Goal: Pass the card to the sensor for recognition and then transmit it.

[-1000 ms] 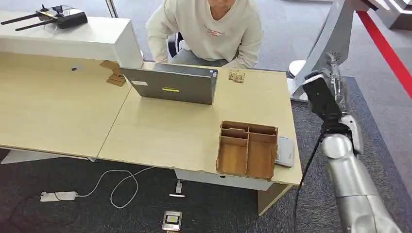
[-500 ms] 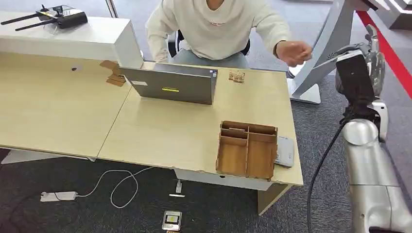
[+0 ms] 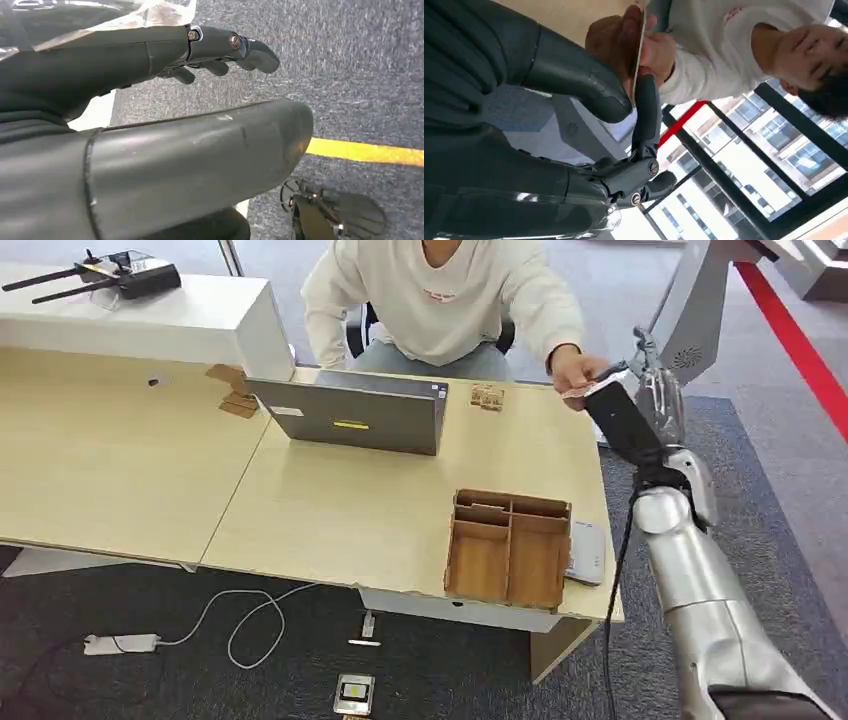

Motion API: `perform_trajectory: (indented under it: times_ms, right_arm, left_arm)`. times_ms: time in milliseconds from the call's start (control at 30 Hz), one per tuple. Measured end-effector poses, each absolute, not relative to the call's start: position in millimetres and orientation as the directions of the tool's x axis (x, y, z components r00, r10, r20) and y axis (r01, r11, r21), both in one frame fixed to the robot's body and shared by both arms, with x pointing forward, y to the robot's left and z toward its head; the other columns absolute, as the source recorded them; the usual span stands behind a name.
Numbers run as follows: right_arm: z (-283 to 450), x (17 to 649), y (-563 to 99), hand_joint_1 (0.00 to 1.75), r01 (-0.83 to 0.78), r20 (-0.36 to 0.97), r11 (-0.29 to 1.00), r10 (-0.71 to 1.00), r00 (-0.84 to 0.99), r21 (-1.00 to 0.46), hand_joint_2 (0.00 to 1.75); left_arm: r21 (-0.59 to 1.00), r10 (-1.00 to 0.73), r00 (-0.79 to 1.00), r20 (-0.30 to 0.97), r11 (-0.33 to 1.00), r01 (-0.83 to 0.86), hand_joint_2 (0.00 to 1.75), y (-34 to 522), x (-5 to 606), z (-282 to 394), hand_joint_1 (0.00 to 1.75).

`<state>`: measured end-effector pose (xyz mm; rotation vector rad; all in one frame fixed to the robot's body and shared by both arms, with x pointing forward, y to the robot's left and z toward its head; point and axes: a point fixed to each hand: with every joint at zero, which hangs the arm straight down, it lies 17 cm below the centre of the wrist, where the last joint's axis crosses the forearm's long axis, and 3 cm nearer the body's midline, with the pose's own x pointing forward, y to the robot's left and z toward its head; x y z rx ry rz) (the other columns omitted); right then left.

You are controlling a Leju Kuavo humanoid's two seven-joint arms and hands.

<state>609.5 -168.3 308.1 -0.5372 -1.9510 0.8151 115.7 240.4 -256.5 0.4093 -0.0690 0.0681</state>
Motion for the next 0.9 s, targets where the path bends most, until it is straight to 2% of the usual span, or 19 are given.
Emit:
perform_trajectory:
  times_ms: [200, 233, 367, 567, 700, 900]
  right_arm:
    - [279, 606, -125, 1.75, -0.049, 0.614, 0.679, 0.629, -0.477, -0.733, 1.75]
    - [275, 606, -121, 0.02, -0.057, 0.618, 0.678, 0.627, -0.475, -0.733, 1.75]
    - [266, 608, -114, 0.0, -0.073, 0.63, 0.681, 0.625, -0.46, -0.729, 1.75]
    - [272, 619, -134, 0.0, -0.009, 0.66, 0.723, 0.625, -0.417, -0.691, 1.75]
    - [287, 631, -176, 0.0, 0.101, 0.684, 0.764, 0.622, -0.382, -0.638, 1.75]
    - [300, 634, -291, 0.0, 0.343, 0.758, 0.807, 0.579, -0.302, -0.48, 1.75]
  left_arm:
    - [0.386, 0.06, 0.996, 0.059, 0.919, -0.079, 0.0, 253, 114, -259, 0.0]
    - [0.385, 0.062, 0.997, 0.055, 0.92, -0.078, 0.0, 255, 113, -260, 0.0]
    - [0.383, 0.066, 0.997, 0.043, 0.92, -0.078, 0.0, 263, 112, -261, 0.0]
    - [0.378, 0.072, 0.997, 0.025, 0.923, -0.076, 0.0, 270, 109, -263, 0.0]
    - [0.369, 0.076, 0.997, 0.013, 0.926, -0.075, 0.0, 272, 106, -264, 0.0]
    - [0.333, 0.085, 0.996, -0.012, 0.94, -0.077, 0.0, 267, 100, -266, 0.0]
